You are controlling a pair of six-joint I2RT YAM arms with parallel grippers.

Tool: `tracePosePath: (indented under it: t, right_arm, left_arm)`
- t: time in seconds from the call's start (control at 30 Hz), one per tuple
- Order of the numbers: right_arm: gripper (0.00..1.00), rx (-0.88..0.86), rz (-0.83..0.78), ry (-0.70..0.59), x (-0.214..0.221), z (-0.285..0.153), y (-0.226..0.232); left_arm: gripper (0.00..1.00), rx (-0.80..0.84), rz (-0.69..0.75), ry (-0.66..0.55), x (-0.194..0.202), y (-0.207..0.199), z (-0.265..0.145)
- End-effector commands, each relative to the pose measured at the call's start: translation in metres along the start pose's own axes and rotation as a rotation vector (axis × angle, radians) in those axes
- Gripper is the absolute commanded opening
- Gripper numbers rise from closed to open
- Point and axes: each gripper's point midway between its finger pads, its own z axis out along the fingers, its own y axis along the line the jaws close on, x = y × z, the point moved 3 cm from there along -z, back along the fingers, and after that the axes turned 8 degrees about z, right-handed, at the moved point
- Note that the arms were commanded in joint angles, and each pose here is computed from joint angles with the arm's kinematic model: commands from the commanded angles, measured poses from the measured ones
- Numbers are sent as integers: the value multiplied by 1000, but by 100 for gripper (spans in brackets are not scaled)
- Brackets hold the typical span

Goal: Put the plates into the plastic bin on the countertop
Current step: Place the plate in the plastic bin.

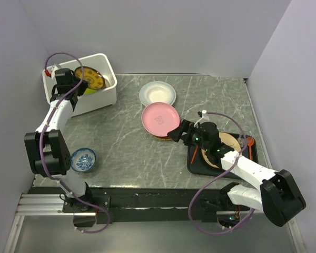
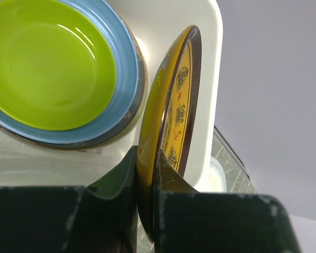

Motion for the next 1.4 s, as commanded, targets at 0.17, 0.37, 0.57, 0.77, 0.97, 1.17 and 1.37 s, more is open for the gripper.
tracePosePath:
  t: [0.17,0.37,0.57,0.77,0.97,1.17,1.37]
  right_arm:
    - [99,-25,-32,-14,-7,2,11]
    - [99,-57,-13,14,-6,14,15]
    - [99,-78,-7,27,-5,19,20]
    - [99,-92,-31,30,-7,17,25]
    - [99,-77,-28,27,-8,17,23]
    - [99,-85,-41,34,-6,15,23]
    - [99,-81,-48,16,-10,13,24]
  left_arm:
    - [1,-3,-12,-103,-38,0,11]
    - [1,-38,-29,-82,-40,11,20]
    - [1,-55,-43,-73,-40,19,31]
    - [1,-42,-55,-58,-41,18,47]
    - [6,-20,-68,-2,-31,30,62]
    - [36,-24,-72,46,-18,40,71]
    - [77,-52,-69,32,-21,42,67]
